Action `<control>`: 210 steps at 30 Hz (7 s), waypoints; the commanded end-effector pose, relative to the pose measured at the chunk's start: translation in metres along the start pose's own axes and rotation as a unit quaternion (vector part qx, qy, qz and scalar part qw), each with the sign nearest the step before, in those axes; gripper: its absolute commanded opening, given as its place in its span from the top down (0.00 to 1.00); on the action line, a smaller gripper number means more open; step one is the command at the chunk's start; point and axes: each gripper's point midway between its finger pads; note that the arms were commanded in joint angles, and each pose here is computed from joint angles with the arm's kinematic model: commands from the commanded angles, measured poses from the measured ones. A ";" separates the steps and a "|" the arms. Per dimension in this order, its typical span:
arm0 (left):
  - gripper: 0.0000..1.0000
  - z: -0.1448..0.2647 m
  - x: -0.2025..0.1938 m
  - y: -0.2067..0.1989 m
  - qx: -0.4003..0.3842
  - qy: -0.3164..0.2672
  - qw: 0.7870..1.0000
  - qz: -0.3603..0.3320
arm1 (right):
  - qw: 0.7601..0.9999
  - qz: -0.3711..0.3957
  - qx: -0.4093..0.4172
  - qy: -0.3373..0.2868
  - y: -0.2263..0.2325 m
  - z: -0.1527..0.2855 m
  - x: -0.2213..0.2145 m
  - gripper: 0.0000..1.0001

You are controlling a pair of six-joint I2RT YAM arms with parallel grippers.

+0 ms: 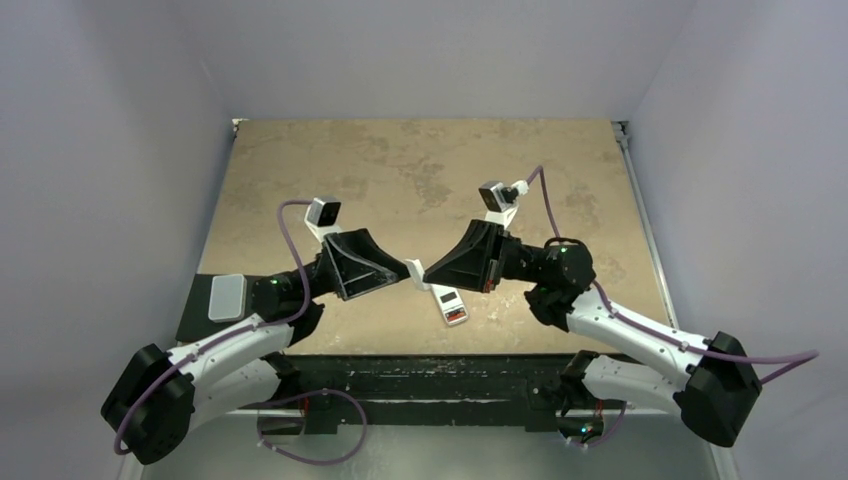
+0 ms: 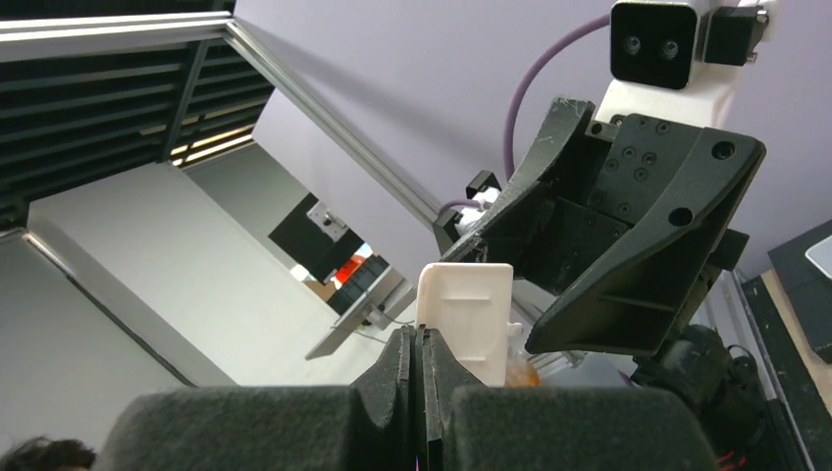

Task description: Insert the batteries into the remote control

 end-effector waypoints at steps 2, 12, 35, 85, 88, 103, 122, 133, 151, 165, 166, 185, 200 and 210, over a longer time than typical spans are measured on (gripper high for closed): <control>0.54 0.000 0.003 -0.034 -0.066 -0.003 0.997 -0.033 | 0.998 0.026 0.048 -0.016 0.032 -0.008 0.010 1.00; 0.58 0.000 0.003 -0.039 -0.080 -0.001 0.996 -0.033 | 0.998 0.008 0.065 -0.015 0.031 -0.013 0.008 1.00; 0.82 -0.001 0.004 -0.054 -0.105 -0.001 0.993 -0.045 | 0.999 -0.018 0.035 -0.031 0.006 -0.012 0.008 1.00; 1.00 0.026 -0.047 0.068 0.225 0.187 0.956 -0.012 | 0.868 0.386 -0.288 0.123 -0.043 0.077 -0.002 0.34; 1.00 0.034 -0.054 0.072 0.233 0.202 0.951 -0.005 | 0.858 0.417 -0.266 0.138 -0.051 0.081 -0.010 0.35; 1.00 0.053 -0.070 0.084 0.250 0.199 0.947 0.034 | 0.779 0.577 -0.204 0.134 -0.057 0.090 -0.014 0.30; 1.00 0.049 -0.068 0.089 0.246 0.187 0.949 0.055 | 0.700 0.650 -0.241 0.171 -0.087 0.077 -0.035 0.23; 1.00 0.048 -0.067 0.086 0.241 0.183 0.951 0.059 | 0.677 0.664 -0.265 0.175 -0.096 0.067 -0.043 0.20; 1.00 0.048 -0.068 0.081 0.236 0.185 0.952 0.059 | 0.674 0.661 -0.278 0.176 -0.099 0.069 -0.043 0.28; 1.00 0.049 -0.068 0.083 0.239 0.185 0.951 0.061 | 0.676 0.658 -0.279 0.180 -0.098 0.069 -0.044 0.43; 1.00 0.049 -0.069 0.083 0.239 0.185 0.951 0.061 | 0.676 0.658 -0.278 0.180 -0.098 0.069 -0.044 0.44; 0.61 0.061 -0.070 0.104 0.298 0.199 0.933 0.040 | 0.701 0.601 -0.351 0.154 -0.106 0.082 -0.035 0.61; 0.37 0.090 -0.046 0.131 0.442 0.200 0.873 -0.053 | 0.748 0.394 -0.523 0.109 -0.140 0.096 -0.045 0.65; 0.37 0.107 -0.041 0.131 0.472 0.206 0.852 -0.096 | 0.753 0.301 -0.578 0.092 -0.170 0.128 -0.072 0.64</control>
Point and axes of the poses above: each gripper's point midway between its finger pads, its own z axis back along the fingers, its own y axis along the line the jaws close on, x = y × z, and after that the axes turned 7 degrees about -z, right-handed
